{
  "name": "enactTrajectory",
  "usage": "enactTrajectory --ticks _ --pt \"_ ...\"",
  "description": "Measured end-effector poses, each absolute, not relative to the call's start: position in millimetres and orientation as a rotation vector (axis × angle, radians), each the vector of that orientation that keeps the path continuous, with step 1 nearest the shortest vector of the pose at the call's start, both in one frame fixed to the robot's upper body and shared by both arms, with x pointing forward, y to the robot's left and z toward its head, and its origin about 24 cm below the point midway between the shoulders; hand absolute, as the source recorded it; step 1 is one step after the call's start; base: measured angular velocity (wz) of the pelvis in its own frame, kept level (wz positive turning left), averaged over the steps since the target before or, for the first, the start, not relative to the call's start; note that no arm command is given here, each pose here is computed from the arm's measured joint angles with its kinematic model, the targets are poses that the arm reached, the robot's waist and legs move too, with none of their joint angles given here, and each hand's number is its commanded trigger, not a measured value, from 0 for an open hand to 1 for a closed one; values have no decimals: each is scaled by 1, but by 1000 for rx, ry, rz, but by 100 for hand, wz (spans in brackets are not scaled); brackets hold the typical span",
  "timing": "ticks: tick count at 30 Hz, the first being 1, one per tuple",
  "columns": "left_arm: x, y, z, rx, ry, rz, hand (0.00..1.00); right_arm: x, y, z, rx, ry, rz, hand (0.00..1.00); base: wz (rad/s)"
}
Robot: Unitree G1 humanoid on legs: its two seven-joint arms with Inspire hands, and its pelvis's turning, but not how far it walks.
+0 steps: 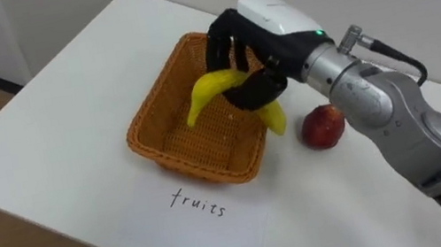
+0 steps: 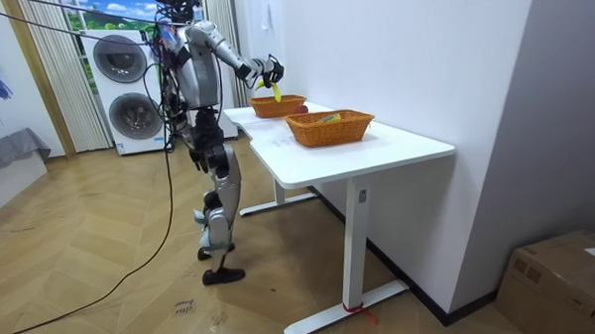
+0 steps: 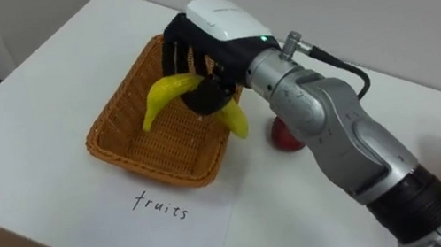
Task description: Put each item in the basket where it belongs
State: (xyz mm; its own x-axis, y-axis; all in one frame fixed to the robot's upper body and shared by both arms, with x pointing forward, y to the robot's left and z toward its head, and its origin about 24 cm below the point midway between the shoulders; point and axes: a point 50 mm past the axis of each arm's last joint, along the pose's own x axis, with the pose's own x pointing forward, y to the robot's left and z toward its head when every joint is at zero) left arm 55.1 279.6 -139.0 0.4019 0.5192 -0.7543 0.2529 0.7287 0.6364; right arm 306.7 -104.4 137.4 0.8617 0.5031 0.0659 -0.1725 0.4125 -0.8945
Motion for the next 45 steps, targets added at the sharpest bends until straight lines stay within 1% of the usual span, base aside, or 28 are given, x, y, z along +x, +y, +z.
enactTrajectory --ticks 10,27,29,30,31,32,33,34,35,36,37,38,45 --pt "54 279 -140 766 1192 168 0 305 -83 140 -1033 -397 462 100 1" --pt "59 277 -140 787 1188 136 0 301 -75 135 -1035 -396 501 100 0" --pt "59 278 -139 789 1188 137 0 301 -75 135 -1035 -395 501 90 0" --pt "59 279 -139 791 1188 137 0 301 -75 135 -1035 -394 501 88 0" --pt "59 279 -139 791 1188 138 0 301 -75 135 -1035 -394 500 73 0" --pt "59 279 -139 792 1187 138 0 301 -75 135 -1035 -394 500 69 0" --pt "59 279 -139 792 1187 138 0 301 -75 135 -1035 -394 500 38 0" --pt "59 279 -139 792 1187 138 0 301 -75 135 -1035 -394 500 21 0" --pt "59 279 -139 792 1187 138 0 301 -75 135 -1035 -394 500 16 0" --pt "59 279 -139 792 1187 138 0 301 -75 135 -1035 -394 500 8 0" --pt "59 279 -139 792 1186 138 0 301 -75 135 -1035 -394 500 6 0" --pt "59 279 -139 792 1186 137 0 301 -75 135 -1035 -394 500 0 0" --pt "59 280 -139 794 1187 139 0 302 -75 135 -1040 -395 498 0 0"
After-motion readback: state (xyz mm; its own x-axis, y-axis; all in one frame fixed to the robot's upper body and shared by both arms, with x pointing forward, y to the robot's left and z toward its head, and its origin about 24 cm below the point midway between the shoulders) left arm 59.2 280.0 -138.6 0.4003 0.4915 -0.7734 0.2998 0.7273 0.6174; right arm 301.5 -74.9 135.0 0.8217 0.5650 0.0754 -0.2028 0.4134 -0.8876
